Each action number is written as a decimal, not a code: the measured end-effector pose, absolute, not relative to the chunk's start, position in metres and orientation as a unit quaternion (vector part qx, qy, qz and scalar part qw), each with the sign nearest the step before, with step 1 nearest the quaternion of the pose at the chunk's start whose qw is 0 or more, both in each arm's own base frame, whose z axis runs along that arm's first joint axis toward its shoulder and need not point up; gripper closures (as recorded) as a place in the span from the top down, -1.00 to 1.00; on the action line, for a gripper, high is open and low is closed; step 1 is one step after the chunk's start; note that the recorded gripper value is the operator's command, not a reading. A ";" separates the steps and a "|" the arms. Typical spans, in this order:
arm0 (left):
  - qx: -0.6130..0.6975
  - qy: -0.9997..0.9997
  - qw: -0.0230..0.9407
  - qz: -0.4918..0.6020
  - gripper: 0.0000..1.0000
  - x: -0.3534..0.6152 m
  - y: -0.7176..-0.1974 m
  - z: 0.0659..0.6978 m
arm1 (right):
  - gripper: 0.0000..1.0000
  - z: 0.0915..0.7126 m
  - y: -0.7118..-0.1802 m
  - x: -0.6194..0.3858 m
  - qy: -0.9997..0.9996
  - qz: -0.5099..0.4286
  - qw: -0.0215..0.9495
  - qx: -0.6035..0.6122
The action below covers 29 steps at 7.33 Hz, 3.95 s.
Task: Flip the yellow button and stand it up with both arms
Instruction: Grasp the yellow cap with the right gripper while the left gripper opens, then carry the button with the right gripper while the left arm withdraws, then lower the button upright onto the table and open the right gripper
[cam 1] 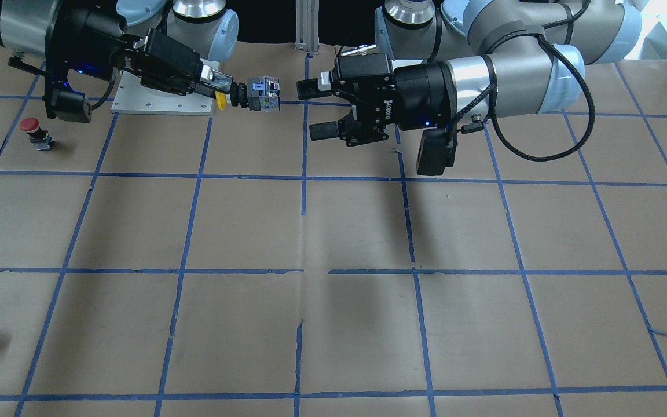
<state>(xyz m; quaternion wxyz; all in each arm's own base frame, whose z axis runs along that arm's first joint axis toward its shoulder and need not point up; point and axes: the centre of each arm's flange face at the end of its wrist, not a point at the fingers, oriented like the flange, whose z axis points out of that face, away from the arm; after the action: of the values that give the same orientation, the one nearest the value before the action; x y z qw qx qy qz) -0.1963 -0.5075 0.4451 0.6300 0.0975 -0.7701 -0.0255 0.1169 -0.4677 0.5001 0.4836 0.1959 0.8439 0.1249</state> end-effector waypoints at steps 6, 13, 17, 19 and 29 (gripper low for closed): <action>0.132 -0.923 0.362 0.019 1.00 -0.155 -0.528 0.394 | -0.46 0.485 -0.438 0.064 0.958 0.042 0.194 -0.206; 0.039 -0.998 0.049 -0.024 1.00 -0.118 -0.514 0.415 | -0.46 0.424 -0.446 -0.029 0.773 -0.012 0.069 -0.631; -0.024 -0.998 0.031 -0.048 1.00 -0.116 -0.519 0.493 | -0.50 0.386 -0.435 -0.120 0.679 -0.043 0.018 -0.733; -0.030 -0.999 0.027 -0.029 1.00 -0.117 -0.515 0.508 | -0.51 0.364 -0.434 -0.158 0.609 -0.048 0.008 -0.791; 0.005 -1.000 -0.012 0.008 1.00 -0.116 -0.521 0.514 | -0.53 0.282 -0.428 -0.263 0.341 -0.079 0.006 -0.937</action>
<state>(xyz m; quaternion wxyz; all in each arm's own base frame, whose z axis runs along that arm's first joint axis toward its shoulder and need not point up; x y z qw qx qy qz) -0.1164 -0.5213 0.5144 -0.0122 0.0046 -0.9999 0.0080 -0.2632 -0.4276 0.2822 0.0057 -0.9365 0.3414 -0.0794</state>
